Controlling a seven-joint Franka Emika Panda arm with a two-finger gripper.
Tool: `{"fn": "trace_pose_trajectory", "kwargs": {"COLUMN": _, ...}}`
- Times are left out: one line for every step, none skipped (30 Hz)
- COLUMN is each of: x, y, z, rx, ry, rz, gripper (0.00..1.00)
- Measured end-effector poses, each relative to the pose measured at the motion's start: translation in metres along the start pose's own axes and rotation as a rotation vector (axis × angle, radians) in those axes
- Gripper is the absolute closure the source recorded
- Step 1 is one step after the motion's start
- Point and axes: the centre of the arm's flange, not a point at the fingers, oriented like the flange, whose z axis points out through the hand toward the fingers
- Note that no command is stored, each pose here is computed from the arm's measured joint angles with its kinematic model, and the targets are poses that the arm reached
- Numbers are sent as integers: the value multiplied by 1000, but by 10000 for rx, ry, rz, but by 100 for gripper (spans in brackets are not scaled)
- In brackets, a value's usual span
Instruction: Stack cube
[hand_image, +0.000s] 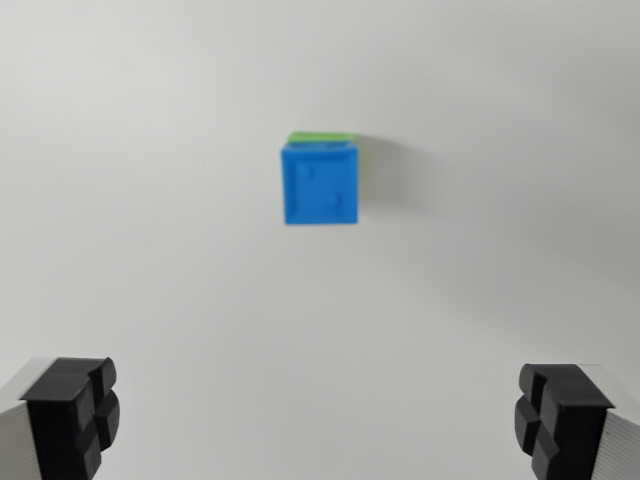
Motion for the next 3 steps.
{"fn": "trace_pose_trajectory", "kwargs": {"x": 0, "y": 0, "z": 0, "rx": 0, "ry": 0, "rz": 0, "gripper": 0}}
{"fn": "trace_pose_trajectory", "kwargs": {"x": 0, "y": 0, "z": 0, "rx": 0, "ry": 0, "rz": 0, "gripper": 0}}
{"fn": "trace_pose_trajectory", "kwargs": {"x": 0, "y": 0, "z": 0, "rx": 0, "ry": 0, "rz": 0, "gripper": 0}}
